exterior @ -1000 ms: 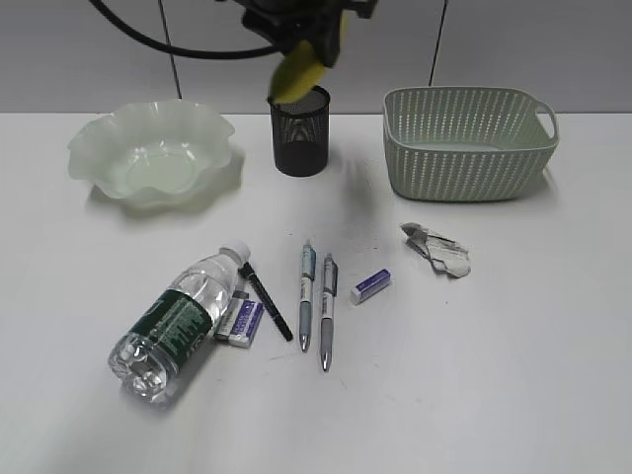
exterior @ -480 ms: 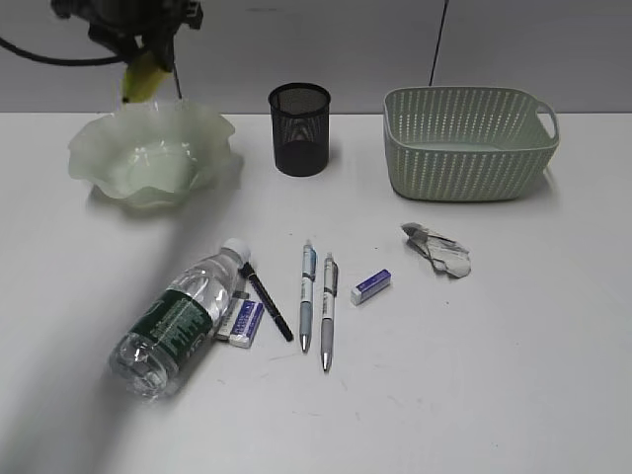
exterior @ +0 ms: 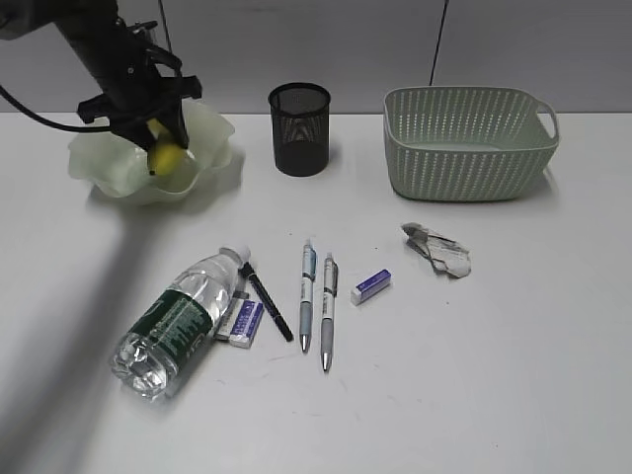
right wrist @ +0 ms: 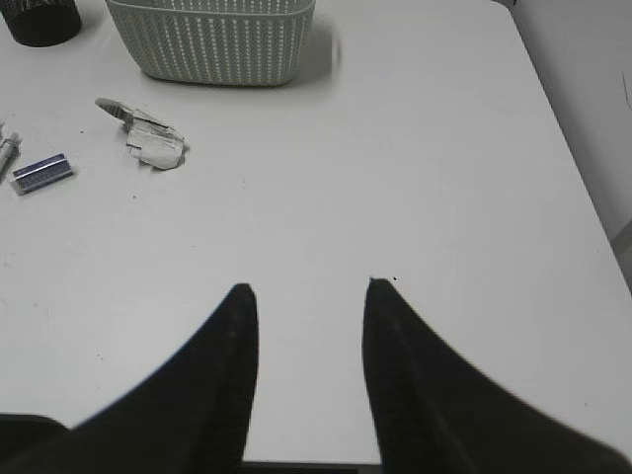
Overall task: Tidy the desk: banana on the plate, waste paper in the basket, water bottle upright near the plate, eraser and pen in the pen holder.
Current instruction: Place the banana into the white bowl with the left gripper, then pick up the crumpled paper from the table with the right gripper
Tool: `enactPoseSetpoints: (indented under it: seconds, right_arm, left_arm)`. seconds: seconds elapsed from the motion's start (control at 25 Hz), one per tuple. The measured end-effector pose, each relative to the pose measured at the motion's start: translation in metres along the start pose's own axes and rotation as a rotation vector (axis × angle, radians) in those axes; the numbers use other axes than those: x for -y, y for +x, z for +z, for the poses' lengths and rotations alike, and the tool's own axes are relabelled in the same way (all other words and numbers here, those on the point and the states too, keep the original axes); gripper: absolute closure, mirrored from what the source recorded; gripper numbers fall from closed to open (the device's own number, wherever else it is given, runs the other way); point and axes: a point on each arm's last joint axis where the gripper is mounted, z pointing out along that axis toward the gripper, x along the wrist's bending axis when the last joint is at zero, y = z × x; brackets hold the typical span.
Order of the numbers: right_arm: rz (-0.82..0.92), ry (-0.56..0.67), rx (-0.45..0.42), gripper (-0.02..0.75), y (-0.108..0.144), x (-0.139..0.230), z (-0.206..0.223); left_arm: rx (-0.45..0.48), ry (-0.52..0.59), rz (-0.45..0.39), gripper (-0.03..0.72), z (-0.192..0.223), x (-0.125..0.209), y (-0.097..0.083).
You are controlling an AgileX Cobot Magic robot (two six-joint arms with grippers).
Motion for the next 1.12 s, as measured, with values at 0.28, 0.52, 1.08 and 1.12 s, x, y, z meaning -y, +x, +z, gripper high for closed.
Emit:
enactPoseSetpoints:
  seconds: [0.28,0.52,1.08,1.12]
  right_arm:
    - [0.0,0.0,0.0,0.44,0.0,0.0,0.0]
    - [0.001,0.0,0.0,0.44,0.0,0.0,0.0]
    - [0.0,0.0,0.0,0.44,0.0,0.0,0.0]
    - [0.0,0.0,0.0,0.44,0.0,0.0,0.0]
  left_arm:
    - [0.01,-0.03,0.005,0.141,-0.015,-0.002,-0.003]
    - [0.004,-0.147,0.037,0.148,-0.075,-0.004,-0.011]
    - [-0.129,-0.498,0.148,0.24,-0.298,0.094,0.001]
    - [-0.131,-0.502,0.148,0.241,-0.307,0.109,0.004]
